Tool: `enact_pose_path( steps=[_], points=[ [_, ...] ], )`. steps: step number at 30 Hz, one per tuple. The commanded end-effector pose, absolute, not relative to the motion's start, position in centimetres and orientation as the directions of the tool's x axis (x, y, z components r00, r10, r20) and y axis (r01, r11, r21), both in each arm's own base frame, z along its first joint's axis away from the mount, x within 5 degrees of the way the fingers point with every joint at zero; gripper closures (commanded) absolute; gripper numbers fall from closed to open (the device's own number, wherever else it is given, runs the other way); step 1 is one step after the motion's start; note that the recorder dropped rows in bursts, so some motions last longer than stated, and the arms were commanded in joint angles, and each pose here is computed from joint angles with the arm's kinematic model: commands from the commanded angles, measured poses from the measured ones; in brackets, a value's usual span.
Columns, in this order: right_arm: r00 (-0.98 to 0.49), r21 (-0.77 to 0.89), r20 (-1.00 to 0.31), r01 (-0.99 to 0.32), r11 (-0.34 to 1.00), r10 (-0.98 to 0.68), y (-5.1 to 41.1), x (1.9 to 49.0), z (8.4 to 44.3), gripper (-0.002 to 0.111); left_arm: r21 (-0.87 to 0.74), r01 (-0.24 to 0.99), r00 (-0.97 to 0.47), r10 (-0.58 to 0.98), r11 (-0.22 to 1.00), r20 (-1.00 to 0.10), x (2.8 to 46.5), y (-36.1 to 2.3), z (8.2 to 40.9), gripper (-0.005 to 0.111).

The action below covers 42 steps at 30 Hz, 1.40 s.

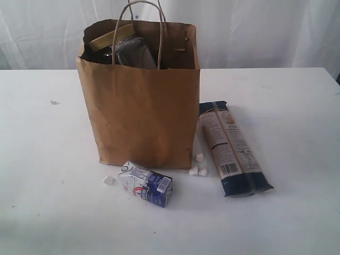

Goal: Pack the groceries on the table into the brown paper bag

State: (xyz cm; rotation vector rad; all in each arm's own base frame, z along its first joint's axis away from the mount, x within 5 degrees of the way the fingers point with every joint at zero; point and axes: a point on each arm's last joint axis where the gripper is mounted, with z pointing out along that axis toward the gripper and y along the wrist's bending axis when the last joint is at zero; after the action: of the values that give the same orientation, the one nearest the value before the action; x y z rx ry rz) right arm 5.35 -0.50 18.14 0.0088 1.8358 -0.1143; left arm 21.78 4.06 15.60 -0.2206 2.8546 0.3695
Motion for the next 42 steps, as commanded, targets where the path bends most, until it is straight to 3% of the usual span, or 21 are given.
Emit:
enact_pose_path(
  steps=[1,6,9,11,14,23,27,32,38,42],
  points=[
    [-0.258,-0.074,-0.965,0.072,0.995,-0.053,-0.5,5.3,18.2,0.108,0.073,-0.494,-0.797,-0.417,0.866,-0.437,18.8,6.6,16.0,0.107],
    [-0.258,-0.074,-0.965,0.072,0.995,-0.053,-0.5,5.3,18.2,0.108,-0.03,-0.478,-0.561,-0.331,0.878,-0.759,15.8,5.9,22.8,0.107],
    [-0.258,-0.073,-0.965,0.072,0.995,-0.052,-0.5,5.3,18.2,0.108,-0.04,-0.5,-0.434,-0.29,0.865,-0.853,12.1,5.2,25.9,0.107],
    [-0.258,-0.073,-0.965,0.072,0.995,-0.052,-0.5,5.3,18.2,0.108,-0.111,-0.528,-0.385,-0.353,0.842,-0.853,9.8,4.5,25.6,0.107],
    [-0.258,-0.073,-0.965,0.072,0.995,-0.052,-0.5,5.3,18.2,0.108,-0.216,-0.465,-0.31,-0.387,0.858,-0.869,8.1,3.2,24.0,0.107],
    [-0.258,-0.073,-0.965,0.072,0.995,-0.052,-0.5,5.3,18.2,0.108,-0.248,-0.344,-0.063,-0.285,0.906,-0.956,4.5,2.1,25.4,0.107],
    [-0.258,-0.073,-0.965,0.072,0.995,-0.052,-0.5,5.3,18.2,0.108,-0.131,-0.26,-0.001,-0.136,0.957,-0.991,3.2,1.6,27.1,0.107],
    [-0.258,-0.073,-0.965,0.072,0.995,-0.052,-0.5,5.3,18.2,0.108,0.082,-0.148,-0.049,0.075,0.986,-0.996,3.0,1.3,27.6,0.107],
    [-0.258,-0.071,-0.965,0.072,0.995,-0.05,-0.5,5.3,18.2,0.108,0.071,-0.087,-0.099,0.063,0.994,-0.993,3.0,1.2,27.1,0.107],
    [-0.258,-0.071,-0.965,0.072,0.995,-0.05,-0.5,5.3,18.2,0.108,-0.024,-0.048,-0.12,-0.03,0.999,-0.992,3.1,0.8,26.8,0.107]
  ],
)
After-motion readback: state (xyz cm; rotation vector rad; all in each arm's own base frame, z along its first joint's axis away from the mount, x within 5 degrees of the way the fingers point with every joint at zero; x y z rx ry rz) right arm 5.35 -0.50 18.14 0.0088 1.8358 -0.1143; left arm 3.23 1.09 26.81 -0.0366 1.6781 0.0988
